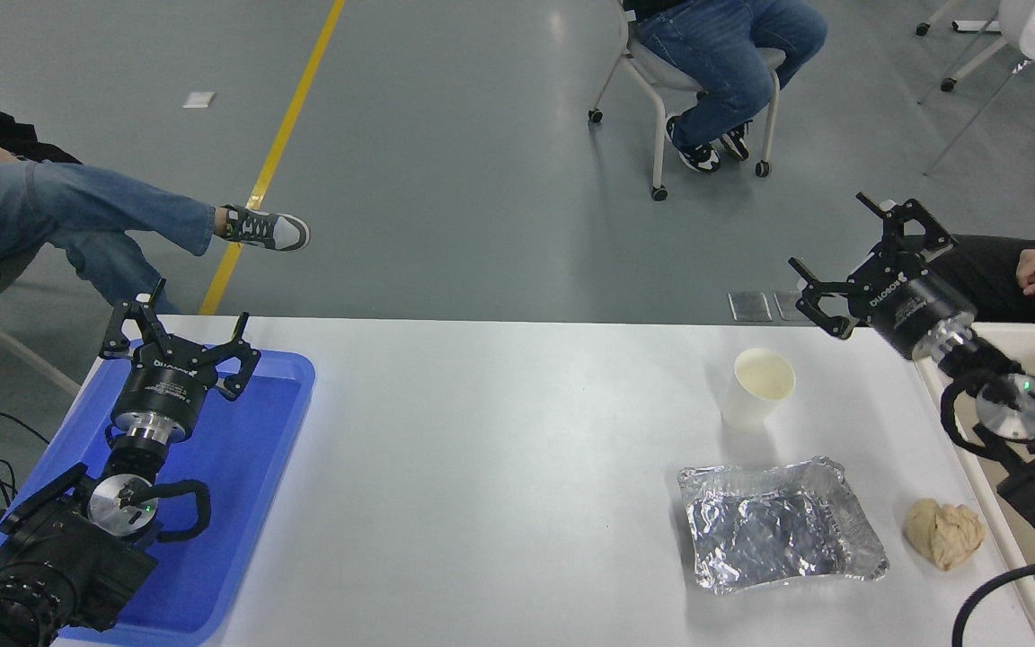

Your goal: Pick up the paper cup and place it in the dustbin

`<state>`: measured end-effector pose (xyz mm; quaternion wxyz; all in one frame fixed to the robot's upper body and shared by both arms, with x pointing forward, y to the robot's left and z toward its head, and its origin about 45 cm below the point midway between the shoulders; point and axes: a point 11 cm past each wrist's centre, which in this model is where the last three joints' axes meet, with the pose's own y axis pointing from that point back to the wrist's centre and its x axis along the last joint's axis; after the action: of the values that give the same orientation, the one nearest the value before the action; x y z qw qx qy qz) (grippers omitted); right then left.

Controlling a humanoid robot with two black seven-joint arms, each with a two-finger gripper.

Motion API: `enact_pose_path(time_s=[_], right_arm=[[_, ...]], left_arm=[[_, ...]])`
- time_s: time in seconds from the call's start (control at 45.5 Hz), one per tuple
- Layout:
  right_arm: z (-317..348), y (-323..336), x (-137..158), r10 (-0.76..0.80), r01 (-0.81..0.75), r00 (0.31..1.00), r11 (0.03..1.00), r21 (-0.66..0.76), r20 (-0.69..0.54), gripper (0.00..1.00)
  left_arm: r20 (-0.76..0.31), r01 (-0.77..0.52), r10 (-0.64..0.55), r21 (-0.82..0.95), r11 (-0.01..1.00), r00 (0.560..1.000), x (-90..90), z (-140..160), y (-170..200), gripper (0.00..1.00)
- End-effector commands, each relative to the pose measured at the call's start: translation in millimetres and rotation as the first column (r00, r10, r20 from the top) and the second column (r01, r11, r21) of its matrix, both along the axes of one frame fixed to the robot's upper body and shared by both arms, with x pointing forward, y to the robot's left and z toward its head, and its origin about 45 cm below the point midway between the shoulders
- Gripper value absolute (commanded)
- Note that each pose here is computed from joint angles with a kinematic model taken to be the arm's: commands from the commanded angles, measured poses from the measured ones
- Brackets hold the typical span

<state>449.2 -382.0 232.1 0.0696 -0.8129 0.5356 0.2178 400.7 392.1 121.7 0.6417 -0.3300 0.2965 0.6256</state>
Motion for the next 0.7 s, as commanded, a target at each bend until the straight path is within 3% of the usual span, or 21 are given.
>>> enact_pose_path(time_s=[0.0,0.176,0.308,0.681], right_arm=[[61.9,-6.1,16.2,0.131,-0.118,0.991,0.943,-0.312,0.02,1.0],[95.2,-16.1,15.8,0.216,-0.206,0.975,0.829,-0.519,-0.041,1.0],[109.4,-18.4,8.0,0.286,-0.305,0.948,0.694,-0.653,-0.139,1.0],[115.4,-18.5,-40.0,0.409,-0.541,0.799,0.166,-0.824,-0.442,1.0]], left_arm=[[-0.001,-0.002,0.002,0.002,1.0,1.0,-0.5,-0.2,1.1,1.0],[-0.001,-0.001,0.001,0.0,1.0,1.0,-0.4,-0.4,0.4,1.0],[-0.001,-0.001,0.001,0.0,1.0,1.0,-0.4,-0.4,0.4,1.0],[0.002,0.003,-0.003,0.0,1.0,1.0,0.5,0.6,-0.7,1.0]])
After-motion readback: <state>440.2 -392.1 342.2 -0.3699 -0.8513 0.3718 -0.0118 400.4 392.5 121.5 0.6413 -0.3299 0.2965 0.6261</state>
